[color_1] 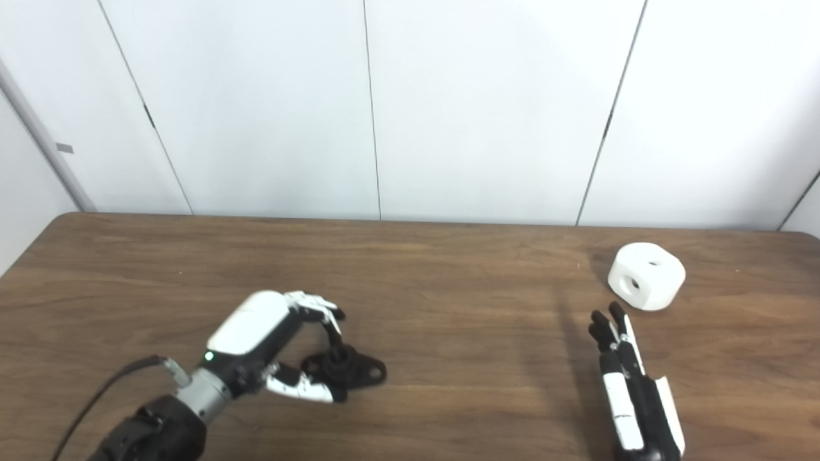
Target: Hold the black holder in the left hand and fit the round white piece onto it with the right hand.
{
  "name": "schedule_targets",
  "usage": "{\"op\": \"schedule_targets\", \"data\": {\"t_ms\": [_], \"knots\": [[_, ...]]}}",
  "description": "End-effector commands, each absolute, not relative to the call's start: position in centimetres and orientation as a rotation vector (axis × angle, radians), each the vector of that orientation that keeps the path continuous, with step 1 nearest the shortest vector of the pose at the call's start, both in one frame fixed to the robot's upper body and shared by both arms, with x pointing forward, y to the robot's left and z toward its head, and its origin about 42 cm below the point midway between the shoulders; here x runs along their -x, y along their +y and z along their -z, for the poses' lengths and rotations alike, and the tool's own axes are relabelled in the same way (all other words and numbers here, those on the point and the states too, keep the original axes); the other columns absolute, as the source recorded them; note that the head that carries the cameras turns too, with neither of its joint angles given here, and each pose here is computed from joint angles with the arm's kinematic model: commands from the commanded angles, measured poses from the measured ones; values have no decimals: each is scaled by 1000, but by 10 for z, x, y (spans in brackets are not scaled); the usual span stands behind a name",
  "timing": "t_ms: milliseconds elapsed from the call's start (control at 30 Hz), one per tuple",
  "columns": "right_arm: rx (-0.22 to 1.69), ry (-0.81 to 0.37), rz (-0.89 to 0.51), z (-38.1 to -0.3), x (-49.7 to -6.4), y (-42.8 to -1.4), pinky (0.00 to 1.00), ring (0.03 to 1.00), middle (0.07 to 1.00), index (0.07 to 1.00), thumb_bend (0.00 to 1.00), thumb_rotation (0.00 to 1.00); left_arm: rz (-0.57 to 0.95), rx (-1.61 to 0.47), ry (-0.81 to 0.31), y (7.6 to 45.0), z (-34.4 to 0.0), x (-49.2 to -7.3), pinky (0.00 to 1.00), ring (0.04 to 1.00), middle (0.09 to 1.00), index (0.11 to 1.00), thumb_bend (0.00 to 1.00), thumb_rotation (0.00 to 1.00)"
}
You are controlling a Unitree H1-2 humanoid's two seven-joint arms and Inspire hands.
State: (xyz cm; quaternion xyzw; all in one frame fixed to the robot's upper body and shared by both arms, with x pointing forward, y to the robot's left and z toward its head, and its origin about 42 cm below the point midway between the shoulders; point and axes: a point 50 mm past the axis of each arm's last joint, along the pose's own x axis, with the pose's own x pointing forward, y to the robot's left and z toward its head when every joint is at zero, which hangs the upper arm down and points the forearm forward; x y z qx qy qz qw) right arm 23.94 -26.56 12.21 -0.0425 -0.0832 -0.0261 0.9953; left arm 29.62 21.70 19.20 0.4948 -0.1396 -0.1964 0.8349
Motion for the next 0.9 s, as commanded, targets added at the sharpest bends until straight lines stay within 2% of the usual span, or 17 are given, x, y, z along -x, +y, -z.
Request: {"op": "schedule_targets", "data": {"t_ms": [0, 367, 867], "knots": [[83, -215, 52, -131, -243, -261, 1000, 952, 952, 989, 475, 931, 417, -1049, -361, 211, -199, -293, 897, 827, 753, 484, 522, 48], [85, -219, 62, -139, -243, -256, 1000, 942, 949, 982, 485, 940, 493, -1076, -350, 201, -168, -271, 869, 808, 743, 483, 522, 49], [91, -218, 66, -145, -244, -256, 1000, 947, 946, 975, 486, 931, 517, -1118, -316, 203, -155, -266, 871, 815, 752, 483, 522, 49]]}}
